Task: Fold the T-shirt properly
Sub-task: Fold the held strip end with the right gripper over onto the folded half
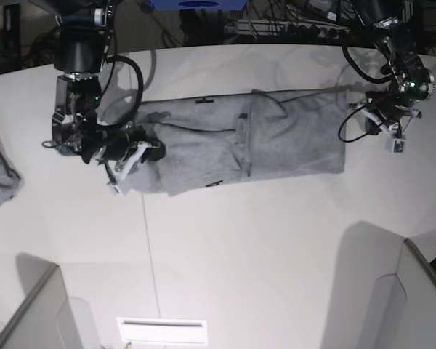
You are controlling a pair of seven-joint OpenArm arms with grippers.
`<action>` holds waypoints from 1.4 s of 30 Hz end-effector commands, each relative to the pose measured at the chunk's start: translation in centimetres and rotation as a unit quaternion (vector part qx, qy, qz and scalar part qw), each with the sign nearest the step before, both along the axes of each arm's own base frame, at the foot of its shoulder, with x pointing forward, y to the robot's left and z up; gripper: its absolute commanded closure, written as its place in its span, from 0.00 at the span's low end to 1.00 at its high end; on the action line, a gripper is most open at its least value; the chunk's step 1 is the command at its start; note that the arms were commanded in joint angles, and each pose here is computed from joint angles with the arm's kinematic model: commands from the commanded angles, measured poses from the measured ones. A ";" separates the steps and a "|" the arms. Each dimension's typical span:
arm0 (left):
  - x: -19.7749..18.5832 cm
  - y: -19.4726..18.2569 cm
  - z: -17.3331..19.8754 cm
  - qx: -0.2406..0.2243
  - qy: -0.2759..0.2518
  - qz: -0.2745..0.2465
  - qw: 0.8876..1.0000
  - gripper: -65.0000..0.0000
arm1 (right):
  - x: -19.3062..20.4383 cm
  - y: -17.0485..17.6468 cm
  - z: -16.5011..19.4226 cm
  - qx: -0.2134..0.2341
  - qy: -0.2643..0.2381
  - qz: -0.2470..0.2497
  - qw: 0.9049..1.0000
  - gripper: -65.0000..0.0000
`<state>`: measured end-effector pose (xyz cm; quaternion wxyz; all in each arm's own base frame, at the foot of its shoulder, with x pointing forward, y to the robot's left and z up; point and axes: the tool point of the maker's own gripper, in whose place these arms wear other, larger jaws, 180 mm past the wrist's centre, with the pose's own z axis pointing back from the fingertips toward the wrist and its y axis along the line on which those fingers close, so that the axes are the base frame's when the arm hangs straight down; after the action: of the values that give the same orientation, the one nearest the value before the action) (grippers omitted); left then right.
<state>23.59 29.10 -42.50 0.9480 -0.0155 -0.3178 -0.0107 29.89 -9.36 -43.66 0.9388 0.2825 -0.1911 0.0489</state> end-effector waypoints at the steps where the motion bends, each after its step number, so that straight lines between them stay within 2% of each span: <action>1: 0.3 -0.8 -0.1 -0.001 0.006 -0.016 1.000 1.00 | 1.6 -0.8 1.6 -0.022 -0.033 0.000 0.999 1.00; 3: 0.8 -2.1 -0.4 -0.011 0.005 -0.025 1.000 1.00 | 2.1 -1.4 2.4 -0.065 -0.053 0.011 0.996 1.00; 7: 1.3 -5.3 -0.9 -0.025 0.008 -0.063 0.998 1.00 | 2.4 0.3 4.0 -0.119 -0.092 0.058 0.987 1.00; 10: 1.5 -7.7 -1.4 -0.038 0.013 -0.088 0.995 1.00 | 2.1 1.9 4.9 -0.134 -0.114 0.076 0.981 1.00; 12: 1.7 -8.4 -1.3 -0.041 0.010 -0.085 0.996 1.00 | 1.8 2.8 5.6 -0.145 -0.130 0.086 0.977 1.00; 18: 2.2 -8.1 -0.3 -0.031 -0.002 -0.074 0.997 1.00 | 0.1 7.2 8.9 -0.182 -0.190 0.135 0.955 1.00; 23: 2.2 -7.7 0.3 -0.022 -0.010 -0.074 0.997 1.00 | -1.4 10.8 11.1 -0.173 -0.221 0.158 0.947 1.00; 24: 1.7 -7.6 0.1 -0.021 -0.005 -0.073 0.997 1.00 | -1.7 11.5 11.2 -0.167 -0.222 0.164 0.946 1.00; 29: 0.7 -7.0 -0.3 -0.015 0.007 -0.074 0.997 1.00 | -3.1 15.1 11.7 -0.133 -0.207 0.145 0.958 1.00; 34: 0.5 -6.6 -0.4 -0.008 0.011 -0.076 0.997 1.00 | -4.3 19.0 13.0 -0.099 -0.225 0.158 0.956 1.00; 37: -0.2 -6.5 -0.7 -0.008 0.019 -0.075 0.997 1.00 | -4.5 20.9 14.1 -0.059 -0.218 0.154 0.962 1.00; 42: -0.5 -6.4 -0.9 -0.008 0.023 -0.076 0.997 1.00 | -3.4 23.0 15.2 0.015 -0.172 0.127 0.977 1.00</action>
<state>23.85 22.03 -42.98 0.9440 -0.0612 -0.3159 -0.0725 25.90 12.94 -29.97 0.8859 0.2919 -0.2908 0.2133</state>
